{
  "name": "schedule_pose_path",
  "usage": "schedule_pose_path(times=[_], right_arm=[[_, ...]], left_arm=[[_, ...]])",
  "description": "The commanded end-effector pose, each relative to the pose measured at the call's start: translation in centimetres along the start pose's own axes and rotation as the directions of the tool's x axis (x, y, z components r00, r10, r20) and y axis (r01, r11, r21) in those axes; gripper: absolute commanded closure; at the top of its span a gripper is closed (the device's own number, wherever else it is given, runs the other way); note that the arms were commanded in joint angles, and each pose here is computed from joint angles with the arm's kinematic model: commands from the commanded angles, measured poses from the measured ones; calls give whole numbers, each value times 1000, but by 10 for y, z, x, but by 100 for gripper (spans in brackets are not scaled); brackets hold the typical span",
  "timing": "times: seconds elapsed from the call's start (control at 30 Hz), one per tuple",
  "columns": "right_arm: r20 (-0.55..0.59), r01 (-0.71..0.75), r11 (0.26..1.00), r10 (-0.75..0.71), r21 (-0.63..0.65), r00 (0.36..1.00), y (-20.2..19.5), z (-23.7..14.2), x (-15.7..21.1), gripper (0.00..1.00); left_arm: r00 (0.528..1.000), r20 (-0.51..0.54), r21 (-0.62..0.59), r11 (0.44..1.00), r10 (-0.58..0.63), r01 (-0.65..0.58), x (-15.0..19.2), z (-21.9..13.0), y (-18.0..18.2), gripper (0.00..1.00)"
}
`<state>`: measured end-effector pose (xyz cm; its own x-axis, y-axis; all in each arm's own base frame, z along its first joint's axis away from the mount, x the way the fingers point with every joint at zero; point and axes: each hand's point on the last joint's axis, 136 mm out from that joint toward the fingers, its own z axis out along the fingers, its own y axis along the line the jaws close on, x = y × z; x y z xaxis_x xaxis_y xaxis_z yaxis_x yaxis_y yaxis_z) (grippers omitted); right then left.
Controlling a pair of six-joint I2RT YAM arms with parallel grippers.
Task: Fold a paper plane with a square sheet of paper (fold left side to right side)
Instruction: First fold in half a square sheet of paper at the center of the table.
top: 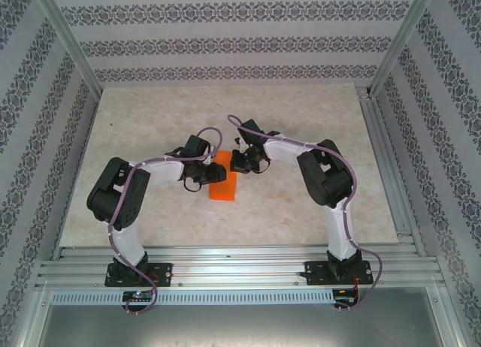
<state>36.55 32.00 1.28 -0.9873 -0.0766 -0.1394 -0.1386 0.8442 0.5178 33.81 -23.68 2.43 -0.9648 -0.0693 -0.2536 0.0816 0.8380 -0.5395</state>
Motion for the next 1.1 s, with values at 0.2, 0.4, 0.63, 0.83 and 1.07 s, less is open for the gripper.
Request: schedule_pose_path(times=[0.2,0.4,0.63,0.83,1.07], right_arm=[[-51,-9,995,14,103,999,-31,18,17,94],[58,14,1000,-13,-15,998,5,-16,-14,93],[101,34,993,-23,-111,995,38,-28,-31,94],[98,42,990,-29,-133,995,52,-15,-36,94],[54,19,993,-13,-115,998,43,8,-31,94]], left_arm=[[997,-74,-116,993,-25,16,35,6,39,60],[997,-77,-107,994,-31,23,36,9,39,60],[996,-79,-104,994,-33,25,38,10,40,61],[996,-79,-107,994,-32,24,38,10,40,61],[997,-78,-104,994,-29,21,38,10,39,61]])
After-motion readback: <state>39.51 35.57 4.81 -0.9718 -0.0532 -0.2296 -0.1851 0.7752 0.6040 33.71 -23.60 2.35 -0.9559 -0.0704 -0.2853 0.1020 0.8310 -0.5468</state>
